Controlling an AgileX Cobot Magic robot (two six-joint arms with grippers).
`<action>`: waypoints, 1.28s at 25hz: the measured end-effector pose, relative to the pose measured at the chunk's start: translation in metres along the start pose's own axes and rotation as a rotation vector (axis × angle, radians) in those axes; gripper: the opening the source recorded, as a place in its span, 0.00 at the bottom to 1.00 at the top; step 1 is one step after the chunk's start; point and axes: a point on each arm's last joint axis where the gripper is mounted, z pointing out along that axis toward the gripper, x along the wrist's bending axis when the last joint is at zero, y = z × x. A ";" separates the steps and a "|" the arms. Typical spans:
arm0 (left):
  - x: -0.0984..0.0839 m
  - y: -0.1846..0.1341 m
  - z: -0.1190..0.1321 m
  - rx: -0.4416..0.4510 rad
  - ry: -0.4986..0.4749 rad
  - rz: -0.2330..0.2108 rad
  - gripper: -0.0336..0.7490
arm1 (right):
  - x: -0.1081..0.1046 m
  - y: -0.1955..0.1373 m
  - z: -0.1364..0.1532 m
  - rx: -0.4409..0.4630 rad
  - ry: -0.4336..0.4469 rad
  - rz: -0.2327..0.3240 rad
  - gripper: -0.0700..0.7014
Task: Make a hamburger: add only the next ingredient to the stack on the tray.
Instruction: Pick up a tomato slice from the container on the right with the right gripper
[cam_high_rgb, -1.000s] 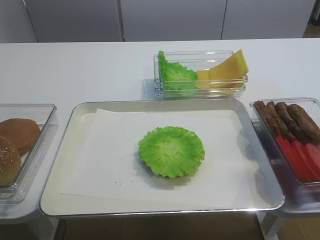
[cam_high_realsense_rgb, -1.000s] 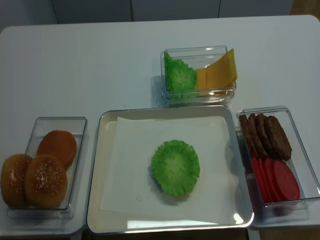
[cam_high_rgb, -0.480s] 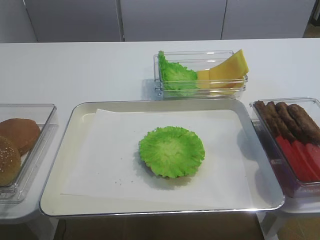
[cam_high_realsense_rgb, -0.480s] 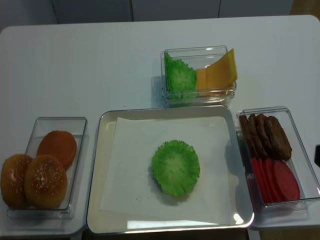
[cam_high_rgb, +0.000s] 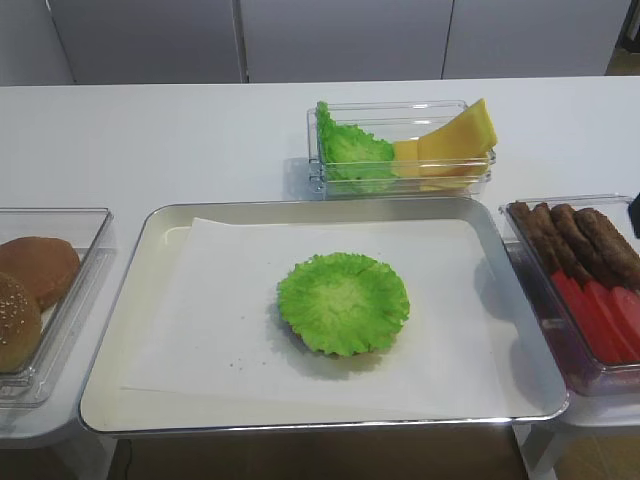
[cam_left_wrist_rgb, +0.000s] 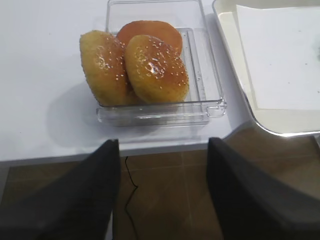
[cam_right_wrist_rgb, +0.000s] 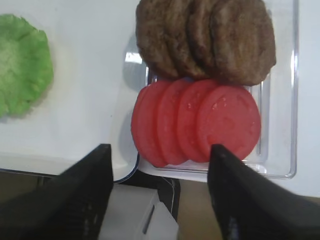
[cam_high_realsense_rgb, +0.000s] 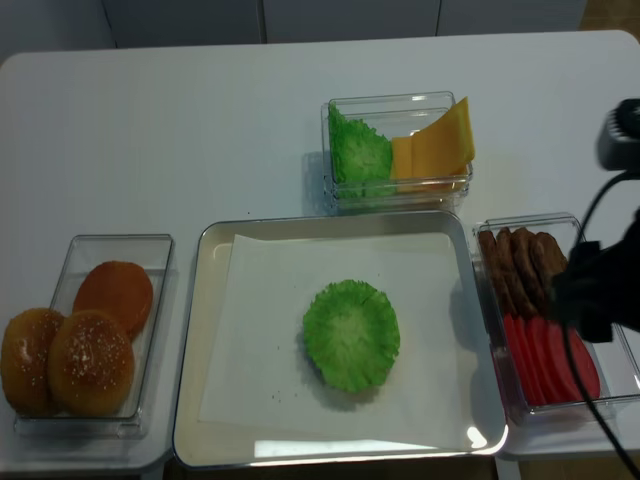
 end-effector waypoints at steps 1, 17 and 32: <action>0.000 0.000 0.000 0.000 0.000 0.000 0.57 | 0.002 0.001 0.005 0.020 -0.009 -0.014 0.69; 0.000 0.000 0.000 0.000 0.000 0.000 0.57 | 0.034 0.018 0.092 0.236 -0.171 -0.159 0.52; 0.000 0.000 0.000 0.000 0.000 0.000 0.57 | 0.035 0.022 0.104 0.238 -0.178 -0.171 0.39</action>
